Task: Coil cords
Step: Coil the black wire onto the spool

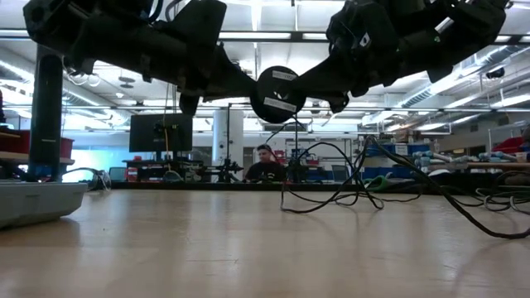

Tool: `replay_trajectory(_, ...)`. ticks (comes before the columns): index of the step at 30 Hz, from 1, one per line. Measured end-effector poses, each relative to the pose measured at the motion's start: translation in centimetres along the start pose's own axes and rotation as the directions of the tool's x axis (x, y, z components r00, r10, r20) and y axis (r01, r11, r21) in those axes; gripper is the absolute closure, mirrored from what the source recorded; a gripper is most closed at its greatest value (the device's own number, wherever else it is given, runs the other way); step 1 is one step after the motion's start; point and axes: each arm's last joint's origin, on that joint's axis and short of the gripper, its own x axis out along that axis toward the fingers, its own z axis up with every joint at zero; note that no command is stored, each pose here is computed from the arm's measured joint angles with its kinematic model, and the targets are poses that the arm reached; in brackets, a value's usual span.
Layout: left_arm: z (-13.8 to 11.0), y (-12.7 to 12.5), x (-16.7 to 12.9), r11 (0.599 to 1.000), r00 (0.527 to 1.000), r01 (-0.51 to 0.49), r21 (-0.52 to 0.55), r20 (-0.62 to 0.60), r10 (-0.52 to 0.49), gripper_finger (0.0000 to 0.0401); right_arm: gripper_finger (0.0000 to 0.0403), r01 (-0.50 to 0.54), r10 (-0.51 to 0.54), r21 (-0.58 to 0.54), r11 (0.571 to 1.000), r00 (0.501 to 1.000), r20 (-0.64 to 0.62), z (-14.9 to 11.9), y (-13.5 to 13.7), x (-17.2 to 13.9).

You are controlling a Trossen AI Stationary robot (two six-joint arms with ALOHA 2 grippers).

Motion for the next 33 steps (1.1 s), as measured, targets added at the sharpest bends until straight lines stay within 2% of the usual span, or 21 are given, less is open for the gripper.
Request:
replay_trajectory(2,0.0,0.0,0.0,1.0,1.0,0.003,-0.002,0.0,-0.003,0.0401,0.0393,-0.004,0.004,-0.013,1.0,1.0,0.004,0.0,0.0,0.0)
replay_trajectory(8,0.0,-0.1,0.0,0.999,0.999,0.038,0.022,-0.008,-0.038,0.0392,0.0399,-0.035,0.035,-0.025,0.999,0.999,0.0,0.0,0.1,0.0)
replay_trajectory(17,0.0,-0.2,0.0,0.998,0.999,0.046,0.037,-0.006,-0.046,0.0322,0.0401,-0.034,0.035,-0.016,0.999,0.999,0.004,0.1,0.1,0.0)
replay_trajectory(22,0.4,-0.1,-0.4,0.998,0.998,0.056,0.035,-0.004,-0.056,0.03,0.0401,-0.063,0.063,-0.012,0.998,0.998,-0.001,0.0,0.1,0.0)
replay_trajectory(28,1.3,0.1,-1.3,0.993,0.991,0.117,0.017,-0.066,-0.116,0.0298,0.0402,-0.142,0.142,-0.017,0.99,0.99,-0.017,0.0,-0.1,-0.1)
replay_trajectory(33,0.5,0.3,-1.6,0.991,0.977,0.129,-0.034,-0.168,-0.133,0.0297,0.0402,-0.226,0.226,-0.002,0.974,0.973,-0.038,0.4,-0.9,0.0)
